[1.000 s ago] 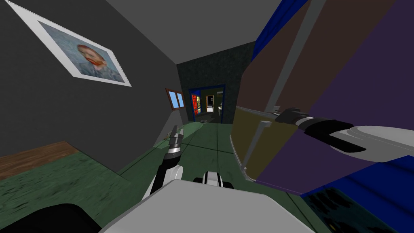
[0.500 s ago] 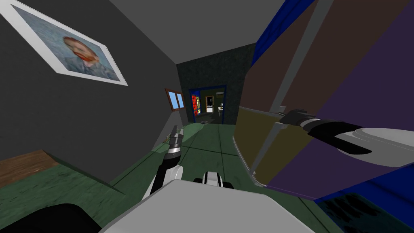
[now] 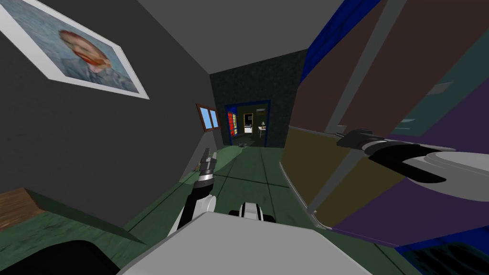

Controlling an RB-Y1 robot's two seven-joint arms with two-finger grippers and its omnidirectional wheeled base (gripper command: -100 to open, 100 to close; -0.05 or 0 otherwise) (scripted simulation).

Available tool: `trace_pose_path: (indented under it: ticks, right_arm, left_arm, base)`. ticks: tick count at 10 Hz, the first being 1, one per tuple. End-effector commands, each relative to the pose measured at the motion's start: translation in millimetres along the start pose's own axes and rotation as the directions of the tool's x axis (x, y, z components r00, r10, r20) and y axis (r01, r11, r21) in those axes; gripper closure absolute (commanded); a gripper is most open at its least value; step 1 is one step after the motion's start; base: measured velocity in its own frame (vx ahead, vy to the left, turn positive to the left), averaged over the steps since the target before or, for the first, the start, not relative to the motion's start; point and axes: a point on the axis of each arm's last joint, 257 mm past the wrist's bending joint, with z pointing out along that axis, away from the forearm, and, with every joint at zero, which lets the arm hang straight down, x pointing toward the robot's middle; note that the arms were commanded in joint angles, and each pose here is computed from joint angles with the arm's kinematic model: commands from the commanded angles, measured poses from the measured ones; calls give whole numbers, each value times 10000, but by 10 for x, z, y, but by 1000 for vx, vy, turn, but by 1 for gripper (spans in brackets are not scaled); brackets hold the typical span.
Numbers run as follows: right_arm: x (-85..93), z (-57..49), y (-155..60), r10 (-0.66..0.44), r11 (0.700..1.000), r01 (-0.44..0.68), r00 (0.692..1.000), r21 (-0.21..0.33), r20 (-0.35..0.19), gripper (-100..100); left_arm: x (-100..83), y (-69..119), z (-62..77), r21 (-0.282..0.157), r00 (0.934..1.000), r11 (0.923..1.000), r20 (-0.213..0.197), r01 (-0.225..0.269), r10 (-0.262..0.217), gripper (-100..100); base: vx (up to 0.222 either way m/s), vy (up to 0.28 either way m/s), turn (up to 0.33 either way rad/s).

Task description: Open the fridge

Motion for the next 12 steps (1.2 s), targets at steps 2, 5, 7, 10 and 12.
trace_pose_path:
  ticks: [2,5,7,10,12]
  right_arm:
    - [317,-2,-137,-160,9995,182,9964,254,-838,100]
    - [448,-18,-168,-219,9992,256,9929,304,-1173,100]
    - [577,-37,-200,-278,9988,335,9882,354,-1505,100]
    - [417,-3,-245,-289,9992,317,9934,242,-1107,-100]
    - [299,34,-306,-303,9993,321,9961,211,-828,-100]
  left_arm:
    - [0,0,0,0,10000,10000,0,1,-1,0]
    - [0,0,0,1,10000,10000,0,0,0,0]
    - [0,0,0,1,10000,10000,0,-1,1,0]
    - [-1,0,1,2,10000,10000,-3,-5,5,0]
    - [-1,0,1,2,10000,10000,-3,-6,6,0]
  base:
    - [151,307,-36]
    - [121,274,-13]
    - [103,241,-12]
    - [-1,2,-9]
    - [-31,-64,5]
